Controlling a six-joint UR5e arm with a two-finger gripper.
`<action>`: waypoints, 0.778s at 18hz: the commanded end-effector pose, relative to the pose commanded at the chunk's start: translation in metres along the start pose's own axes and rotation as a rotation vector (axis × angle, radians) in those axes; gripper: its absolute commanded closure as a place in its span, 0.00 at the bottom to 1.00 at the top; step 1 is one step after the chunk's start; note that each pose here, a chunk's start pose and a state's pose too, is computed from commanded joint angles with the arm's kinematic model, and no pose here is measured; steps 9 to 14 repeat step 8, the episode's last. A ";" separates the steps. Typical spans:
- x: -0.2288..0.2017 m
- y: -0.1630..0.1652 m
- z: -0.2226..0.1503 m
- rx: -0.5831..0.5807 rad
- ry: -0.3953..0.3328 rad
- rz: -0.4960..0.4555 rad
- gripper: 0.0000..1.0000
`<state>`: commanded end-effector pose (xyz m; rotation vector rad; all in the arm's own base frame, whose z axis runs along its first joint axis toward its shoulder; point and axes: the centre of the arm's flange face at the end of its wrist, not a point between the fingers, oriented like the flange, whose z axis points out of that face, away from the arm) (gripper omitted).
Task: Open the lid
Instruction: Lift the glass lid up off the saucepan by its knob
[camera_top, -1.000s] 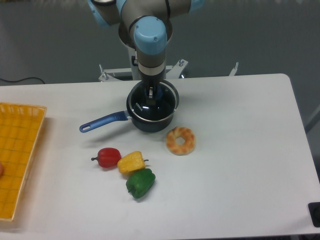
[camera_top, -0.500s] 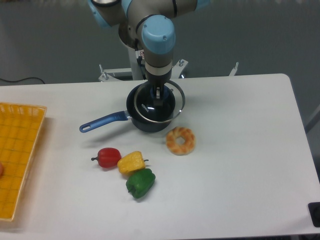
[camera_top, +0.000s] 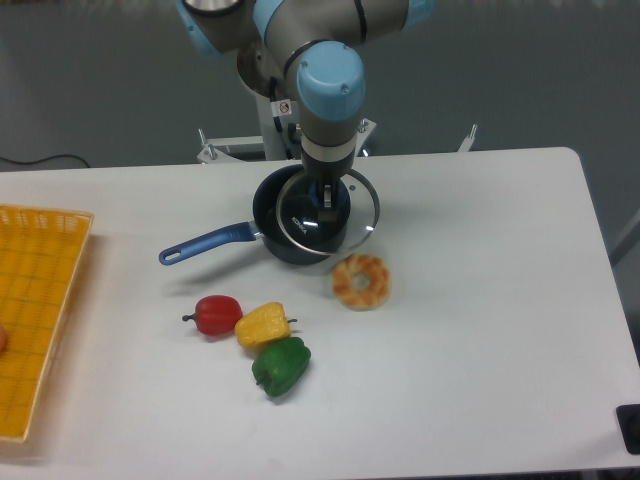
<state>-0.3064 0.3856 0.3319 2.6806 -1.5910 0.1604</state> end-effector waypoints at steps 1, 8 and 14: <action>-0.002 0.001 0.000 -0.001 0.001 0.000 0.37; -0.010 0.017 0.003 0.001 0.005 -0.018 0.37; -0.010 0.017 0.003 0.001 0.005 -0.018 0.37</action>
